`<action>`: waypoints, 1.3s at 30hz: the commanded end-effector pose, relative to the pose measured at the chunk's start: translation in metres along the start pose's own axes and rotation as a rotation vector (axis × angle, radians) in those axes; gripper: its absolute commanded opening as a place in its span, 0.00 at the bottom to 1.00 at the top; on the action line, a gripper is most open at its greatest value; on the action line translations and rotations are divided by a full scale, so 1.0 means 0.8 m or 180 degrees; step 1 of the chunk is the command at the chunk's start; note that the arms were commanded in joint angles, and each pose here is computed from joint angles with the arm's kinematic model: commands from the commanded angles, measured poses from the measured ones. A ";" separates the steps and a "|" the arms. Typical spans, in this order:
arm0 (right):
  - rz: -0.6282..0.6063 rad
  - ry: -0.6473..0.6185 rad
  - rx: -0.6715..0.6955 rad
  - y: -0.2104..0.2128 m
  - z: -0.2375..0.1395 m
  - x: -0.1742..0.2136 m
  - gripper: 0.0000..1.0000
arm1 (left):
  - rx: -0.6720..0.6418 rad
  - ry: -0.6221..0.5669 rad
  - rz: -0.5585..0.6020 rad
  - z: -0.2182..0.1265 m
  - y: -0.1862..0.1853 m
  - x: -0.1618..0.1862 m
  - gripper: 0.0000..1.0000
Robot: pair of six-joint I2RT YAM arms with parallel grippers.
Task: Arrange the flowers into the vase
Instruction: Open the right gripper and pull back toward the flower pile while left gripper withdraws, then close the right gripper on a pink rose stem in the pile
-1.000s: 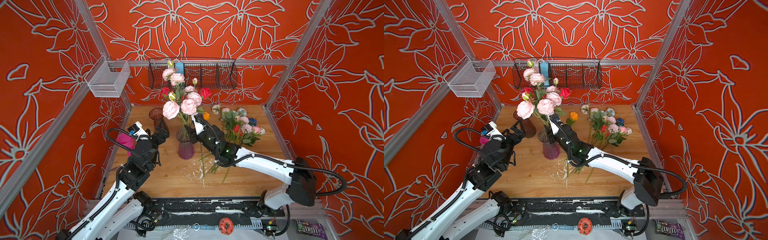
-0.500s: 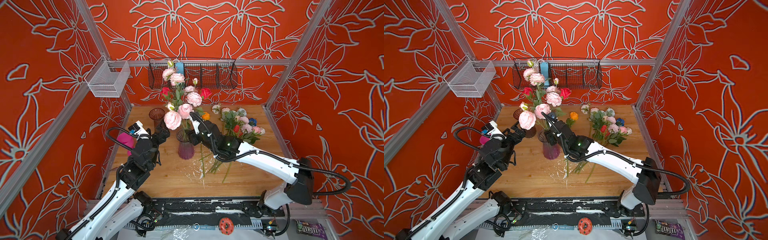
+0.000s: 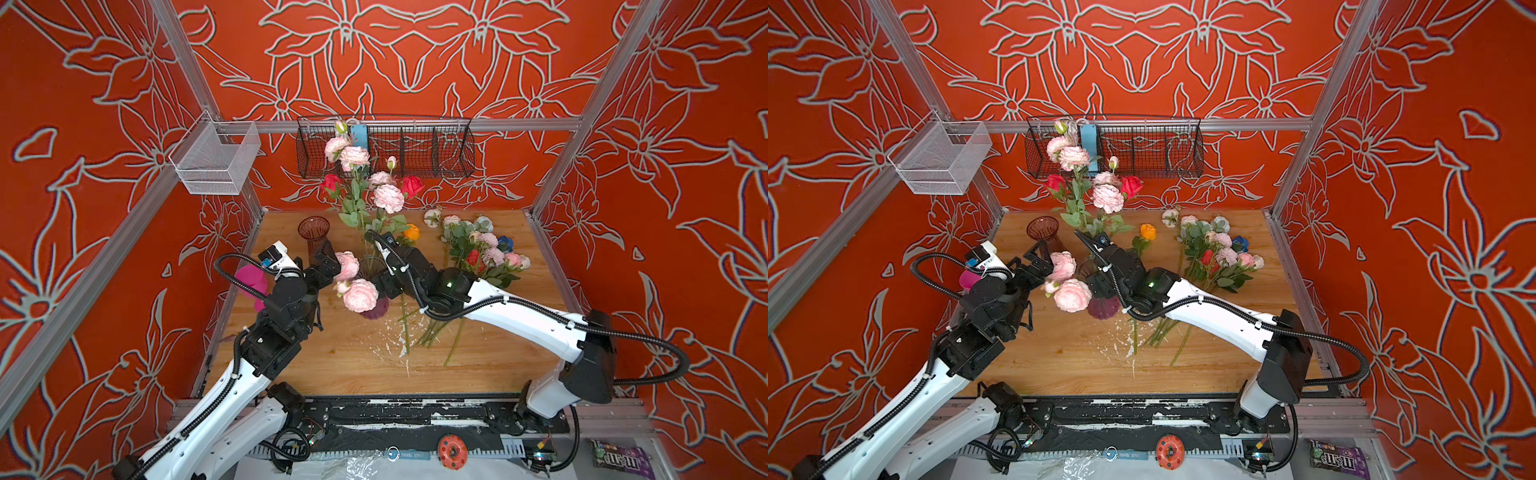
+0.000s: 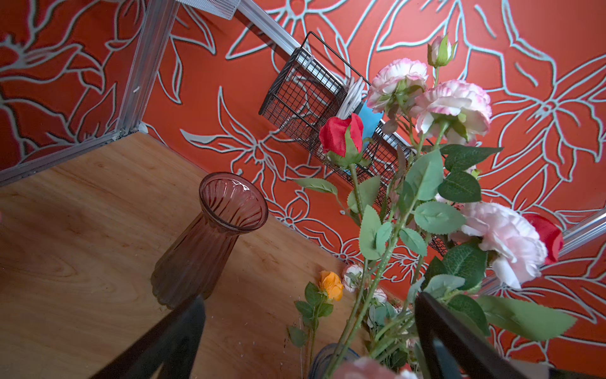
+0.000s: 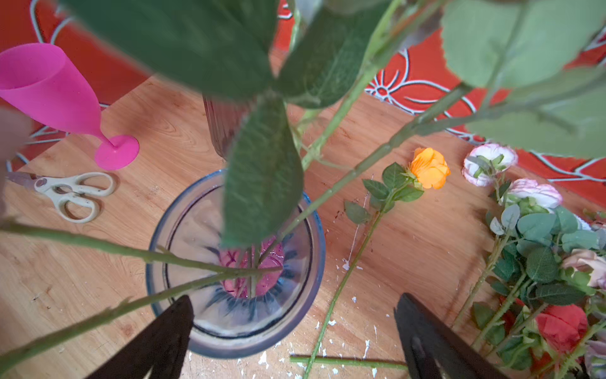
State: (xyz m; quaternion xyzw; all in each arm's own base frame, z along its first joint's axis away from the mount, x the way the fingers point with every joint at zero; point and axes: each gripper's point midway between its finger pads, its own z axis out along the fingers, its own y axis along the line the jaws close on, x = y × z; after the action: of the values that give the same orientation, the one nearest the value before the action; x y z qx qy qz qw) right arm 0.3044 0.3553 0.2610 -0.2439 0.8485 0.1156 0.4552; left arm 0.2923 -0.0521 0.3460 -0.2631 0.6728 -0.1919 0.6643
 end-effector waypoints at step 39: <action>0.1686 -0.0070 0.0707 -0.224 -0.110 0.158 0.23 | -0.0586 0.1167 -0.0186 -0.130 0.130 0.065 0.91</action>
State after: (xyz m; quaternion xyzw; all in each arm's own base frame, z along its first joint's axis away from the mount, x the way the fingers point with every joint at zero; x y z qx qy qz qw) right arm 0.2656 0.1272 0.2103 0.0011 0.8932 0.1113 0.4356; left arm 0.1921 -0.0018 0.3112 -0.2780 0.7319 -0.1873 0.5932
